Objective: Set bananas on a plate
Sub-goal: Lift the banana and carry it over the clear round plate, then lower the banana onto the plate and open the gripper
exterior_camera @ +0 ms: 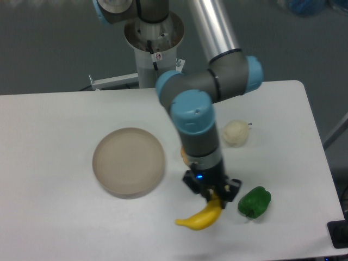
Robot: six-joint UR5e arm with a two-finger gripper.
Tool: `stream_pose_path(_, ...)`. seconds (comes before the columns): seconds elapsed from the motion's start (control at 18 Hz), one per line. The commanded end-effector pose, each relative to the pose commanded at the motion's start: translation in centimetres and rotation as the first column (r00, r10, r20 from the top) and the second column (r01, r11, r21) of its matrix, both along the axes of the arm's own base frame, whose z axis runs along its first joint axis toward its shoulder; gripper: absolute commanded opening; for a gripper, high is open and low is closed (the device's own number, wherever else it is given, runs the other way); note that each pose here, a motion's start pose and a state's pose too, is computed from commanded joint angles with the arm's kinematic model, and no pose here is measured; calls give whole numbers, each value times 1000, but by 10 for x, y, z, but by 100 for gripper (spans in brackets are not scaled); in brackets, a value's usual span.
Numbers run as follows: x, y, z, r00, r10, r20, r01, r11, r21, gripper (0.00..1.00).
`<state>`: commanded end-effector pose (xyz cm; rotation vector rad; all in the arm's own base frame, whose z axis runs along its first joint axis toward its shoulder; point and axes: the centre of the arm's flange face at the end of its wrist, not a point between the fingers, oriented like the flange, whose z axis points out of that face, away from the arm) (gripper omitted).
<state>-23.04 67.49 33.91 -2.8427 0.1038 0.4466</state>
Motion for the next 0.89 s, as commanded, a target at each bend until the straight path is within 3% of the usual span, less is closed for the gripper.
stream_pose_path(0.11, 29, 0, 2, 1000, -4, 11, 4, 1000, 4, 42)
stream_pose_path(0.44, 71, -52, -4, 997, -64, 45, 67, 996, -63, 41)
stream_pose_path(0.72, 102, -99, -57, 977, -189, 94, 205, 958, -200, 41)
stream_pose_path(0.89, 114, -112, -70, 962, -251, 108, 270, 933, -237, 41)
